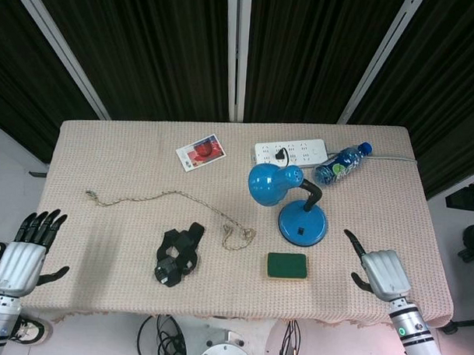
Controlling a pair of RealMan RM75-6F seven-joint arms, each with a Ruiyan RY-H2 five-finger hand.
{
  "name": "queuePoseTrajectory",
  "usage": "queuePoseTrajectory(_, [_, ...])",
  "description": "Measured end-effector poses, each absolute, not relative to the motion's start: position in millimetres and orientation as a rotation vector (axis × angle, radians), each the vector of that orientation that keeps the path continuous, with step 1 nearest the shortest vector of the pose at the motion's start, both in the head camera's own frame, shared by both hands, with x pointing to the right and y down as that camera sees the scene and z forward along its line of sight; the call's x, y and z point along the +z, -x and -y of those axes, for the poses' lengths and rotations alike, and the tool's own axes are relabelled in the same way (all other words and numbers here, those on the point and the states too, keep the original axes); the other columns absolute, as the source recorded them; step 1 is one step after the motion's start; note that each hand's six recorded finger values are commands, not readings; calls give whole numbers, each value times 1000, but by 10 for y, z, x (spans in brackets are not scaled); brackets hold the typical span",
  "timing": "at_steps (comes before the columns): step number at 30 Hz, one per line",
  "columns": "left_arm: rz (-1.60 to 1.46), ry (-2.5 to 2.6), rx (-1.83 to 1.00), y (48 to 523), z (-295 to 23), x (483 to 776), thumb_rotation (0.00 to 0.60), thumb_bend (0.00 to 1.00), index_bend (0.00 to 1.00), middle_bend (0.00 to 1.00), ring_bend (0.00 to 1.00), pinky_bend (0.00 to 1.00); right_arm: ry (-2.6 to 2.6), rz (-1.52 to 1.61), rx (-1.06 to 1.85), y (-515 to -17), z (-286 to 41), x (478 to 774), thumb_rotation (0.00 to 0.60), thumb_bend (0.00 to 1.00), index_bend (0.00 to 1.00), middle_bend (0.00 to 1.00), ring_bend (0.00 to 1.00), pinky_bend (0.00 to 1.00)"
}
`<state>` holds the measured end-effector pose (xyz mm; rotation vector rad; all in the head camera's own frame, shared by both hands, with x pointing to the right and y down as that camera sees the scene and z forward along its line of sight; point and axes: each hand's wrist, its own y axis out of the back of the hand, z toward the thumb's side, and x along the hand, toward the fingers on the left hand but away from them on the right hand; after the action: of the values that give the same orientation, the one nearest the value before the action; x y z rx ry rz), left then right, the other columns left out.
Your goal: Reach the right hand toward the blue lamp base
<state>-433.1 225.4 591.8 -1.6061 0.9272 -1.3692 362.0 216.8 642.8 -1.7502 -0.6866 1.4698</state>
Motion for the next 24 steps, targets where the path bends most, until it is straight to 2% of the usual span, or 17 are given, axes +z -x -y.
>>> queuePoseTrajectory(10, [-938, 1614, -1381, 4368, -2252, 5933, 600, 0, 0, 0, 0, 0, 1872, 569, 1499, -3113, -2060, 6800, 600, 216, 0, 950, 868, 849])
queuePoseTrajectory(16, [-943, 1615, -1380, 4377, -2248, 5928, 600, 0, 0, 0, 0, 0, 1927, 515, 1498, -2868, -2037, 6949, 600, 339, 0, 950, 868, 849])
queuePoseTrajectory(21, [-947, 1617, -1381, 4391, -2246, 5928, 600, 0, 0, 0, 0, 0, 1927, 486, 1522, -2835, -2046, 7021, 600, 498, 0, 950, 868, 849])
queuePoseTrajectory(24, [-948, 1619, -1381, 4394, -2245, 5930, 600, 0, 0, 0, 0, 0, 1925, 476, 1541, -2837, -2061, 7054, 600, 538, 0, 950, 868, 849])
